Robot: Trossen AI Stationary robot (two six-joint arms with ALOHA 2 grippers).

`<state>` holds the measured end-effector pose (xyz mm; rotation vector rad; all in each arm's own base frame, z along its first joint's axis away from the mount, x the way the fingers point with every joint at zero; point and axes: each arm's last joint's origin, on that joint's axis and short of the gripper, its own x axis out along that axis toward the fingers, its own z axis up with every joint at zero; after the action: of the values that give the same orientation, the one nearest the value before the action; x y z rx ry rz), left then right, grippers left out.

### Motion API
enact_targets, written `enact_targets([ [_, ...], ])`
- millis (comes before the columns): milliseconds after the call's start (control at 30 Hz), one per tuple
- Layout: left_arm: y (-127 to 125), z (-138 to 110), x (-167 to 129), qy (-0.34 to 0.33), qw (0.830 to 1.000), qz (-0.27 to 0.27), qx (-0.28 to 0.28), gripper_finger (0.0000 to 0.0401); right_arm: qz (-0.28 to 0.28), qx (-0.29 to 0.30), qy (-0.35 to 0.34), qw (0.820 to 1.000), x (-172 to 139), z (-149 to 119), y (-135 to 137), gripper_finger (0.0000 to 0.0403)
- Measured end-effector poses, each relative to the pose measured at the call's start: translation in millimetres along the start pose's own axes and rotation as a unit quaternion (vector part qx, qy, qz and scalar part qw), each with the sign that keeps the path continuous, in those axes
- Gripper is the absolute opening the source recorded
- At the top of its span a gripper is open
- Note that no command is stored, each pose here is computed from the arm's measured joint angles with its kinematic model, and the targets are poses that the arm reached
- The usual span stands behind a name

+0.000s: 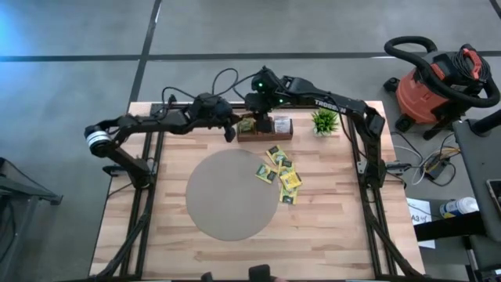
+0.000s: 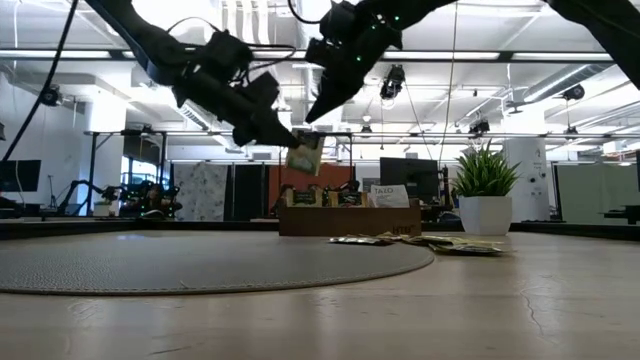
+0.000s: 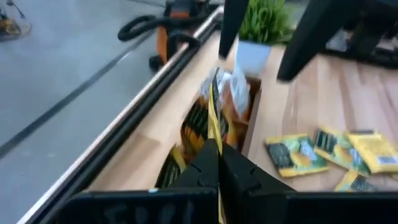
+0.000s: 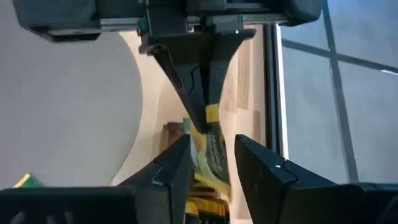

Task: Pick & Place Tea
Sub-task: Put the yellow tea sachet into the left compartment of the wooden organizer

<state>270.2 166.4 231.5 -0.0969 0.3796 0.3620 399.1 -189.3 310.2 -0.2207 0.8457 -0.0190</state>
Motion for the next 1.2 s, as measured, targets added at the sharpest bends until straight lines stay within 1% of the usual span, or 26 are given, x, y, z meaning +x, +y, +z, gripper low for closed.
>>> enact_targets([
  [133,-1.0,-10.9,-2.1,-0.012,1.0,0.0,-0.014,0.0,-0.009,0.004,0.01,1.0,4.0,4.2,-1.0,0.0123],
  [267,-2.1,-19.2,-3.7,-0.032,0.999,0.0,-0.018,0.0,-0.037,0.012,0.027,0.999,3.8,5.4,-3.9,0.0123],
  [433,-2.7,-22.9,-5.8,-0.07,0.997,0.001,-0.016,0.0,-0.02,0.024,0.058,0.998,12.5,-1.2,-0.3,0.0123],
  [567,-3.5,-26.7,-6.1,-0.063,0.998,-0.009,-0.013,0.0,-0.014,0.025,0.064,0.998,16.4,-0.6,4.0,0.0123],
  [667,-4.0,-26.4,-6.1,-0.065,0.998,-0.017,-0.011,0.0,-0.033,0.017,0.06,0.997,17.0,2.5,4.2,0.0123],
  [1000,-4.8,-24.8,-6.0,-0.067,0.997,-0.03,0.002,0.0,-0.031,0.019,0.067,0.997,17.1,1.1,4.9,0.0122],
  [1200,-5.2,-24.8,-6.0,-0.068,0.997,-0.037,0.005,0.0,-0.011,0.025,0.058,0.998,18.3,0.6,6.3,0.01],
])
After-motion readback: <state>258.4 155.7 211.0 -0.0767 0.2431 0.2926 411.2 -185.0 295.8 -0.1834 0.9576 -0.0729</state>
